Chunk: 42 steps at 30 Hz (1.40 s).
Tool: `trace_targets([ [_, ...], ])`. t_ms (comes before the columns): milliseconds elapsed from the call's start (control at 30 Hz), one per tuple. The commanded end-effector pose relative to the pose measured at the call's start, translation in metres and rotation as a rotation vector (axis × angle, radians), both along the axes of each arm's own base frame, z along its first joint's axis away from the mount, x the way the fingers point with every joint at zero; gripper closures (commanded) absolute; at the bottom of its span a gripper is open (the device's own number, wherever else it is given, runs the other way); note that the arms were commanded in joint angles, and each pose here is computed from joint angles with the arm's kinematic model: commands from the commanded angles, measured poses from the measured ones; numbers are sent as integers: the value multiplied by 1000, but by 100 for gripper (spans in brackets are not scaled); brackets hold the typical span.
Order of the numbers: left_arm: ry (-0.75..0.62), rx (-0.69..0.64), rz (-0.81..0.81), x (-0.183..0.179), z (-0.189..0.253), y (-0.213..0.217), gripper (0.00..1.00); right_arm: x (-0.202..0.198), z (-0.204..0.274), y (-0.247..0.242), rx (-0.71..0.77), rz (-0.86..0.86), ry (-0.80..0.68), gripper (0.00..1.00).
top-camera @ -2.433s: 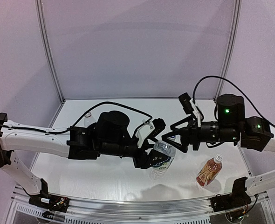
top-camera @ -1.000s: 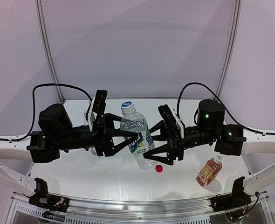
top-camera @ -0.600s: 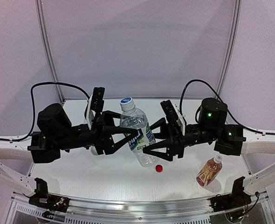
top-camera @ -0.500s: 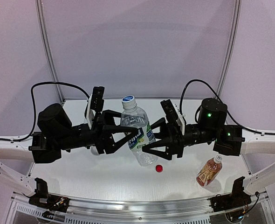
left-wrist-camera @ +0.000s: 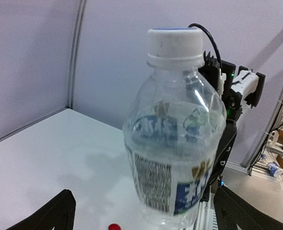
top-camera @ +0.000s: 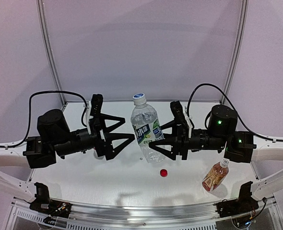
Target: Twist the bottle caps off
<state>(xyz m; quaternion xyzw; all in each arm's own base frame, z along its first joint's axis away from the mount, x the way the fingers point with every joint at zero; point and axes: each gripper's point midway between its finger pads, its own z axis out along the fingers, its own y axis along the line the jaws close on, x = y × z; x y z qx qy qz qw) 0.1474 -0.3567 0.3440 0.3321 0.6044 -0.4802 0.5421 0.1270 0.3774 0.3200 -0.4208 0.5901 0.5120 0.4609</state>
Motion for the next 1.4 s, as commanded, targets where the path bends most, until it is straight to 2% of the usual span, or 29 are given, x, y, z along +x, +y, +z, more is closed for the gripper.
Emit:
trace_targets([
  [0,-48,85,114,10,-10,32,1,21,-19,-14,-56,-159,-3,63],
  [100,-123,90,152,10,-7,47,1,18,-31,-19,-61,-156,-9,66],
  [200,-153,112,91,0,-1,49,1,12,-41,-20,-55,-127,-16,70],
  [300,-150,91,20,-9,7,47,1,8,-46,-23,-30,-114,-20,78],
  [433,-118,54,17,-7,17,49,2,14,-48,-28,7,-163,26,91],
  [567,-94,33,3,-6,23,43,5,8,-54,-17,50,-106,100,97],
  [733,-51,36,-8,2,29,27,16,0,-67,-1,6,-48,127,99],
  [1000,-13,46,13,21,40,9,20,-5,-56,-10,23,-47,114,99],
  [1367,-9,75,-95,22,45,-16,33,-7,-56,-7,10,-36,113,100],
])
